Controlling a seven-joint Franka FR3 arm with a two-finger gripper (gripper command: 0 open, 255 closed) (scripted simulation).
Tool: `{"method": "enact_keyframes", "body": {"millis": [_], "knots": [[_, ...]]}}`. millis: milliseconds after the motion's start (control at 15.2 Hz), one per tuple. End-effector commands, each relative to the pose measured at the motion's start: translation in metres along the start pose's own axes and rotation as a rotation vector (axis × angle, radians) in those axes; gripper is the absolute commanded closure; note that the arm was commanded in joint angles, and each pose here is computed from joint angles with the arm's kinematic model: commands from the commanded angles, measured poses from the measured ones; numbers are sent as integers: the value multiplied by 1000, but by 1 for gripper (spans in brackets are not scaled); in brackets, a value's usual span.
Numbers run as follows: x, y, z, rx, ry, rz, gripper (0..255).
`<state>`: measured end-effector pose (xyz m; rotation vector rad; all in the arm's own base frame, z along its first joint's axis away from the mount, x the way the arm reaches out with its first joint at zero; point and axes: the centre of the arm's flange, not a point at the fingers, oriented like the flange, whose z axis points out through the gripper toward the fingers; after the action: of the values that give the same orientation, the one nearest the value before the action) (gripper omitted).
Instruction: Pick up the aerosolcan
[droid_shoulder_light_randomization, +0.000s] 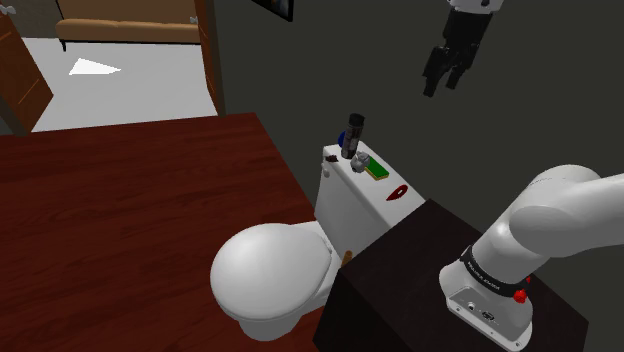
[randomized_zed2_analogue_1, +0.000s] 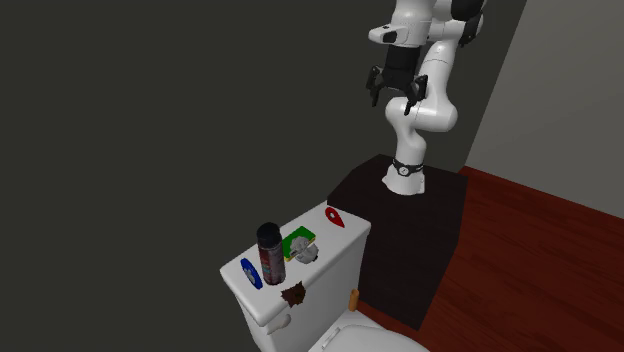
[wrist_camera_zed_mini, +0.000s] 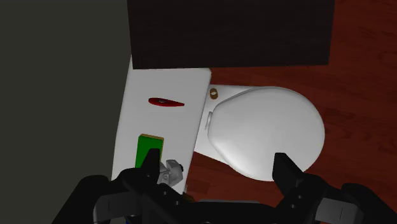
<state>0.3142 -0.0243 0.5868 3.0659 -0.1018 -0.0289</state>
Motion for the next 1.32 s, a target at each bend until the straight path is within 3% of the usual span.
{"method": "enact_keyframes", "body": {"millis": [0, 1254], "knots": [[0, 0, 0, 0, 0, 0, 0], [188, 72, 145, -36, 7, -23, 0]]}}
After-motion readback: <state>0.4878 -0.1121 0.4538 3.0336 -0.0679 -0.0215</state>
